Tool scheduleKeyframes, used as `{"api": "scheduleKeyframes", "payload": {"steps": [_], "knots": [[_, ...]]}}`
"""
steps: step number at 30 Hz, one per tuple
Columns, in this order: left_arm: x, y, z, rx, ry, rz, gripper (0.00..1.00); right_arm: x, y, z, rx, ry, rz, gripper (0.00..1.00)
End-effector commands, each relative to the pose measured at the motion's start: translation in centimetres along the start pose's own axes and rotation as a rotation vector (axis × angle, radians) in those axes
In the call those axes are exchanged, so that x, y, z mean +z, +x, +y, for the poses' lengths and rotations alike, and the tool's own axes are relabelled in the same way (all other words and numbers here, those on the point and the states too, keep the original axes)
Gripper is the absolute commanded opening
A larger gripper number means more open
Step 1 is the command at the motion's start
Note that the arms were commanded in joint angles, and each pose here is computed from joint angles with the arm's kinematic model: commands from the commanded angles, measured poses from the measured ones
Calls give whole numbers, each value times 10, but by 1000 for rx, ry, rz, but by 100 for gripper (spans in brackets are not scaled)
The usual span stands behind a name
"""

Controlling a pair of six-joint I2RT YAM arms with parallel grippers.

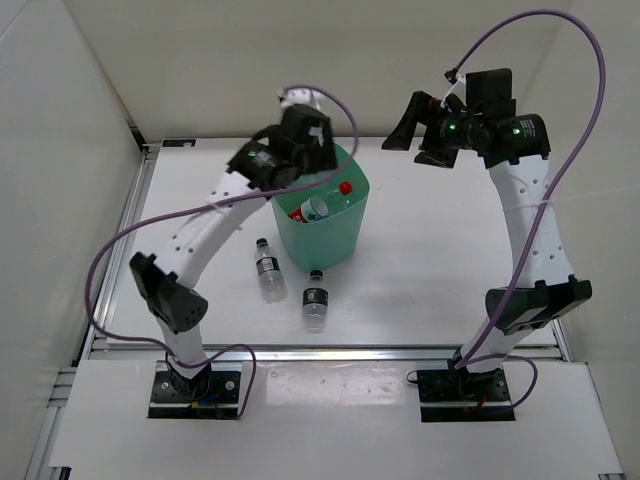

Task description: Put the plastic bottles in the bin

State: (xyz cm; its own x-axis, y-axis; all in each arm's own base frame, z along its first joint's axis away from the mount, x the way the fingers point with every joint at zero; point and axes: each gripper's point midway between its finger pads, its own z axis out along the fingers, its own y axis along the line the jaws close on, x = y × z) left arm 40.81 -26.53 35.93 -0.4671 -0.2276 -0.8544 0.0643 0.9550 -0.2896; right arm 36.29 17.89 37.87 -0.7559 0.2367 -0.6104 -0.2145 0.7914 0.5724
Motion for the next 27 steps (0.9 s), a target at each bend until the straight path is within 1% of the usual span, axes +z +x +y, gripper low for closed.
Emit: {"api": "scheduleKeyframes", "payload": {"steps": [1, 2, 3, 5, 6, 7, 8, 9, 10, 11, 12, 13, 15, 16, 17, 18, 19, 20, 21, 24, 27], "knots": [[-23, 16, 10, 108, -46, 29, 100, -24, -10, 6, -23, -17, -77, 100], [-33, 5, 10, 116, -48, -6, 100, -22, -9, 0, -11, -5, -70, 100], [-58, -26, 15, 90, -56, -87, 100, -25, -6, -1, -10, -4, -69, 100], [-85, -53, 29, 54, -88, -168, 100, -32, -6, -1, -9, -2, -82, 100], [-105, -62, 55, 10, -164, -224, 100, -29, -3, -4, -4, 3, -72, 100], [-110, -57, 74, -18, -209, -222, 100, -29, -3, -4, -4, 3, -72, 100], [-111, -48, 90, -110, -237, -219, 100, -30, -5, -7, 1, 9, -77, 100], [-106, -13, 130, -130, -304, -150, 100, -28, -3, -8, 5, 13, -69, 100], [-101, 5, 144, -161, -312, -111, 100, -28, -3, -8, 5, 13, -69, 100], [-95, 21, 153, -222, -306, -82, 100, -28, -3, -7, 4, 3, -65, 100], [-90, 38, 165, -248, -309, -36, 100, -28, -3, -7, 4, 3, -65, 100], [-81, 76, 185, -274, -332, 60, 100, -30, -4, -3, -1, -9, -69, 100], [-65, 106, 199, -324, -334, 121, 100, -26, -4, -5, 4, -5, -61, 100], [-61, 121, 204, -354, -309, 163, 100, -26, -4, -6, 4, -5, -61, 100], [-53, 153, 215, -355, -330, 229, 100, -28, -5, -2, 0, -18, -63, 100], [-49, 164, 214, -344, -306, 251, 100, -28, -5, -2, 0, -18, -63, 100], [-43, 166, 213, -358, -283, 243, 100, -28, -5, -2, 0, -18, -63, 100], [-39, 181, 215, -348, -281, 283, 100, -28, -4, 0, -1, -28, -59, 100], [-35, 187, 214, -333, -271, 300, 100, -28, -4, 0, -1, -28, -58, 100], [-22, 201, 217, -337, -241, 327, 100, -26, -2, -2, 4, -24, -50, 100], [-10, 203, 216, -340, -210, 335, 100, -26, 2, -5, 9, -19, -40, 100]]}}
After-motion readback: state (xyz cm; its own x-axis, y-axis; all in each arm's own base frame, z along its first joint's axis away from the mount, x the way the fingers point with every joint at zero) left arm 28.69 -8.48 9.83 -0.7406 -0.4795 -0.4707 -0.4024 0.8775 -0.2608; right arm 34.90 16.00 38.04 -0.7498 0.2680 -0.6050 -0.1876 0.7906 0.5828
